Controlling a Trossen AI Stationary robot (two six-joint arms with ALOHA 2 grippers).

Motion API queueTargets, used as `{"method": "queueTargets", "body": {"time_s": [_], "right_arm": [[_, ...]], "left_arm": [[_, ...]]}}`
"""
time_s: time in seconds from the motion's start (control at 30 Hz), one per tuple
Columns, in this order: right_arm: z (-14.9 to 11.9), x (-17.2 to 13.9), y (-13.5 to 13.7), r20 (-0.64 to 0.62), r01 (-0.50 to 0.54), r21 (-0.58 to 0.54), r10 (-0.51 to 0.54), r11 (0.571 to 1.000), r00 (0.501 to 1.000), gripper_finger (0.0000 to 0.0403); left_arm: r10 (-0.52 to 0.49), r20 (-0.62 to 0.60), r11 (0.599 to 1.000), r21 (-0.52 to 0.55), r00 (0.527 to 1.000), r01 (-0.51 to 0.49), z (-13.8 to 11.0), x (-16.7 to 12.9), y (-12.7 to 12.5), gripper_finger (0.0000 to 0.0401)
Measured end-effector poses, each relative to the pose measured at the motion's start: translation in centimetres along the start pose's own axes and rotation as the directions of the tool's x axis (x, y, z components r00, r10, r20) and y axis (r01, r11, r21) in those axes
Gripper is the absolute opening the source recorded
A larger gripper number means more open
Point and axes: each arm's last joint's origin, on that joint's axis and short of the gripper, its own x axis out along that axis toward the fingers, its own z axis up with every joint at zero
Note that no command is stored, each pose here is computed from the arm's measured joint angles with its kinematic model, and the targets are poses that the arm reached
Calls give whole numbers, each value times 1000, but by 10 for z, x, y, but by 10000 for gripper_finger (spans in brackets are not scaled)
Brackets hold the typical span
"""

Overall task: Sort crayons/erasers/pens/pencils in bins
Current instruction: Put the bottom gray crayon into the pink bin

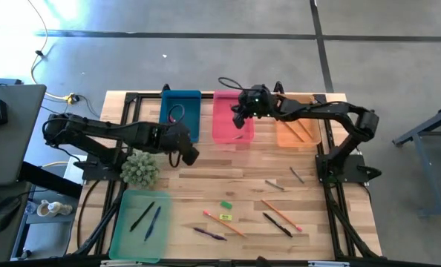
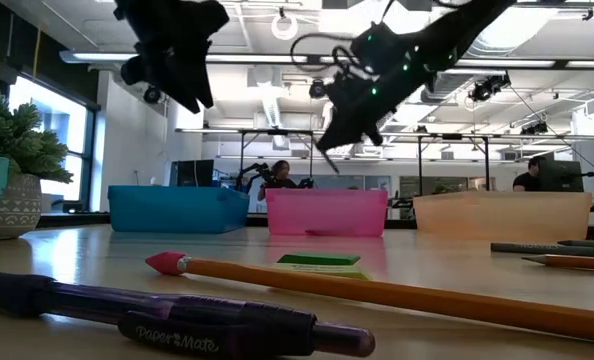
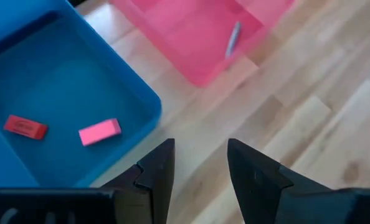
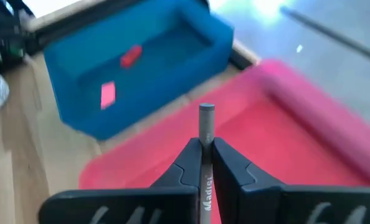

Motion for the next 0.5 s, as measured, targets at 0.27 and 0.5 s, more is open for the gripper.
{"method": "queueTargets", "body": {"time_s": [0.27, 0.5], "right_arm": [[-21, 23, -3, -114, -34, -58, 27, 998, 993, 3], [-39, 39, -6, -197, -53, -93, 34, 994, 980, 3]], "left_arm": [[42, -2, 997, -58, 999, -42, 11, 7, 13, 135], [56, -1, 996, -75, 998, -56, 14, 9, 17, 135]]}}
